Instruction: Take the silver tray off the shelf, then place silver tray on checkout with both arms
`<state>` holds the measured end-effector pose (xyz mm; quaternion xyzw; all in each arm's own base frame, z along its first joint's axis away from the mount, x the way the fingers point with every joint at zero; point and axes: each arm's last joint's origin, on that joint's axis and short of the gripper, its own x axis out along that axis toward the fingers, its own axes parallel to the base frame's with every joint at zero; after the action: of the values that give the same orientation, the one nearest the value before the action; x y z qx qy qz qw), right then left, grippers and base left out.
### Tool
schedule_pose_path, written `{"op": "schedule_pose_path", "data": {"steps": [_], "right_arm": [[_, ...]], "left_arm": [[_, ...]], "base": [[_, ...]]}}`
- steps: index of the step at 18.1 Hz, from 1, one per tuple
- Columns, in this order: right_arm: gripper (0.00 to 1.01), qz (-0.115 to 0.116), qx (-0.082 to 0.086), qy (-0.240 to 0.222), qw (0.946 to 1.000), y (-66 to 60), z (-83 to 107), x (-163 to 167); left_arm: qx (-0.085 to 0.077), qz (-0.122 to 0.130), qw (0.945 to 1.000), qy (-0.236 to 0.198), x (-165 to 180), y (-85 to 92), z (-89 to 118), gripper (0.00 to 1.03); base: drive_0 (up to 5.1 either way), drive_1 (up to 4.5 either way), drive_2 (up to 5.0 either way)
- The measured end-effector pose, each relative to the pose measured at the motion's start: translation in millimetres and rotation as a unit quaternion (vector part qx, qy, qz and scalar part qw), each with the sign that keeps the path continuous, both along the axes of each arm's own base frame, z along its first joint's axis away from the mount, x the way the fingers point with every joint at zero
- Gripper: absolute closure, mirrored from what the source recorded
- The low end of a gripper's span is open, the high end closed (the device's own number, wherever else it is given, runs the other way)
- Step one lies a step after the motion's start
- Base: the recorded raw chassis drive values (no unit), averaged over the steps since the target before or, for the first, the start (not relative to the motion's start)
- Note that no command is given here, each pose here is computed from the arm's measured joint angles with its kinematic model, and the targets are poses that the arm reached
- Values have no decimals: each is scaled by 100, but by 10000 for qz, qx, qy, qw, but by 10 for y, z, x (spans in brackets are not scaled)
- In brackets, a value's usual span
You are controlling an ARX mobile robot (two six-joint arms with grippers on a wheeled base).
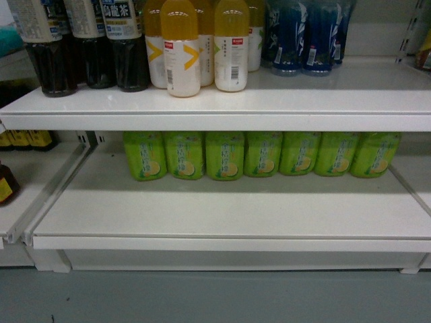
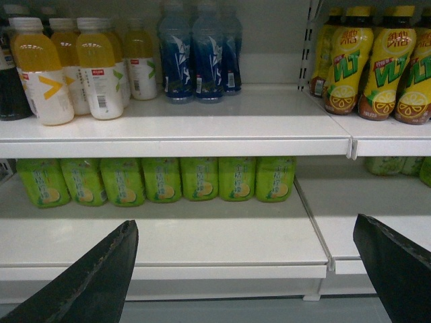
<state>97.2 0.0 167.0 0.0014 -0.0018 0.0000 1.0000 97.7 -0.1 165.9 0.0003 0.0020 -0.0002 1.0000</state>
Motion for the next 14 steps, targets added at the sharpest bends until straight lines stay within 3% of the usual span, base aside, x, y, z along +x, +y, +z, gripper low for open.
{"op": "schedule_pose_path", "data": {"steps": [14], "right_arm": [[3, 0, -2, 0, 10000, 0, 0, 0]], "left_arm": [[0, 0, 10000, 0, 0, 0, 0, 5]], "base": [[0, 0, 0]]}}
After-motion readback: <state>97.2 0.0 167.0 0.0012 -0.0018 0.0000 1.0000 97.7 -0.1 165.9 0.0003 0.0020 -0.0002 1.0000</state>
